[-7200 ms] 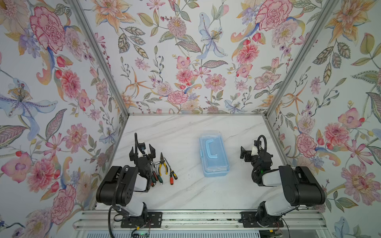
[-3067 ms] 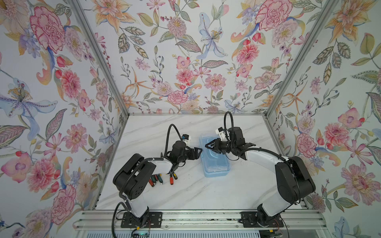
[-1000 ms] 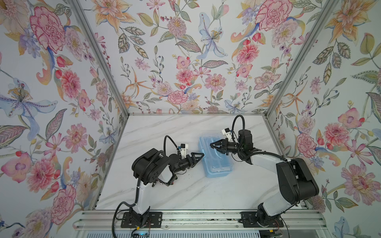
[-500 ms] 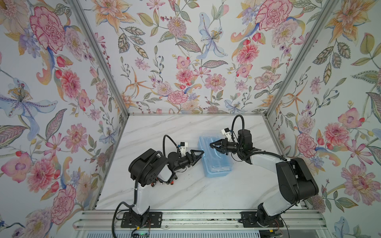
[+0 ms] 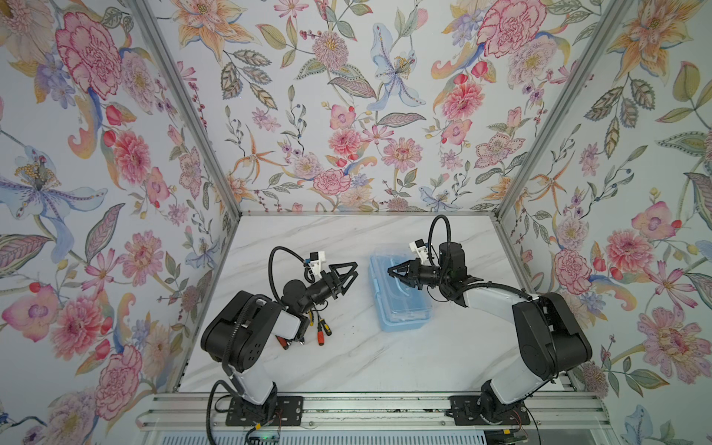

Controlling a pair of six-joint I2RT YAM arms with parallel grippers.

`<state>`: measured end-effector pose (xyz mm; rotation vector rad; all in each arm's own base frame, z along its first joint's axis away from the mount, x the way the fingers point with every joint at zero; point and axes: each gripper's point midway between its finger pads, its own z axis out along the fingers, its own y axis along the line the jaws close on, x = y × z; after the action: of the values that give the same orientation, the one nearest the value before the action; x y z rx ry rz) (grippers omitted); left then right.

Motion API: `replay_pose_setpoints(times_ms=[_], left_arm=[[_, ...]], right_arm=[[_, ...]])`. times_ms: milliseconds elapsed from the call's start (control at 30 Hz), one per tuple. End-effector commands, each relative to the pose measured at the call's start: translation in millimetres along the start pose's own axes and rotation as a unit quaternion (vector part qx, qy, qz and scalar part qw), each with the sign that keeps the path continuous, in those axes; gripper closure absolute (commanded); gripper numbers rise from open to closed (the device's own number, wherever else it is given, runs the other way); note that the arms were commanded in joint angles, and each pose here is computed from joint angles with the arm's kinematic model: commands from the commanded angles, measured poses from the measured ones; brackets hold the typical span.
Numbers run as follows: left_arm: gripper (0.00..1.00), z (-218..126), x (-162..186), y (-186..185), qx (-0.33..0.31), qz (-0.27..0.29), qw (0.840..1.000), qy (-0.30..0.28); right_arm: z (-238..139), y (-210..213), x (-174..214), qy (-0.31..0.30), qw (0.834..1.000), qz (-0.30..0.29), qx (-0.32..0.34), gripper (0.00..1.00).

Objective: Pack the tool kit

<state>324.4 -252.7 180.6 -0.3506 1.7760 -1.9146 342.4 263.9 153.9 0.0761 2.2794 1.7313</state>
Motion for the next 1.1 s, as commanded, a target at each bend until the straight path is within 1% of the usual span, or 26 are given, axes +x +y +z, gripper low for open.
replay_pose_setpoints(times_ms=[0, 67, 267, 333, 467, 800, 933, 1067], left_arm=[[0.22, -0.2, 24.3, -37.2, 0.087, 0.064, 0.994, 0.033], [0.21, 6.6, 31.1, -30.0, 0.080, 0.062, 0.994, 0.039], [0.22, 28.6, 43.1, -11.9, 0.074, 0.047, 0.994, 0.058], [0.23, 31.9, 41.7, -5.4, 0.069, 0.043, 0.995, 0.057], [0.23, 36.9, 38.5, -3.9, 0.071, 0.044, 0.995, 0.054], [0.25, 55.9, 29.1, 4.8, 0.077, 0.044, 0.995, 0.054], [0.26, 60.1, 26.8, -7.9, 0.094, 0.056, 0.992, 0.057], [0.27, 58.7, 28.0, -40.9, 0.127, 0.074, 0.987, 0.064]], right_arm=[[1.3, -75.0, 16.8, -0.001, 0.998, 0.060, 0.012, 1.00], [0.0, -77.9, 16.2, 0.001, 0.997, 0.073, -0.004, 1.00], [0.7, -83.0, 20.1, 0.007, 0.998, 0.069, 0.009, 1.00], [0.5, -83.4, 20.7, 0.008, 0.998, 0.066, 0.013, 1.00], [-0.6, -86.3, 22.4, 0.010, 0.998, 0.055, 0.029, 1.00], [3.6, -82.6, 25.0, 0.021, 0.999, 0.042, 0.023, 1.00], [7.5, -86.5, 28.6, 0.029, 0.998, 0.041, 0.032, 1.00], [11.7, -103.8, 32.5, 0.033, 0.996, 0.039, 0.078, 1.00]])
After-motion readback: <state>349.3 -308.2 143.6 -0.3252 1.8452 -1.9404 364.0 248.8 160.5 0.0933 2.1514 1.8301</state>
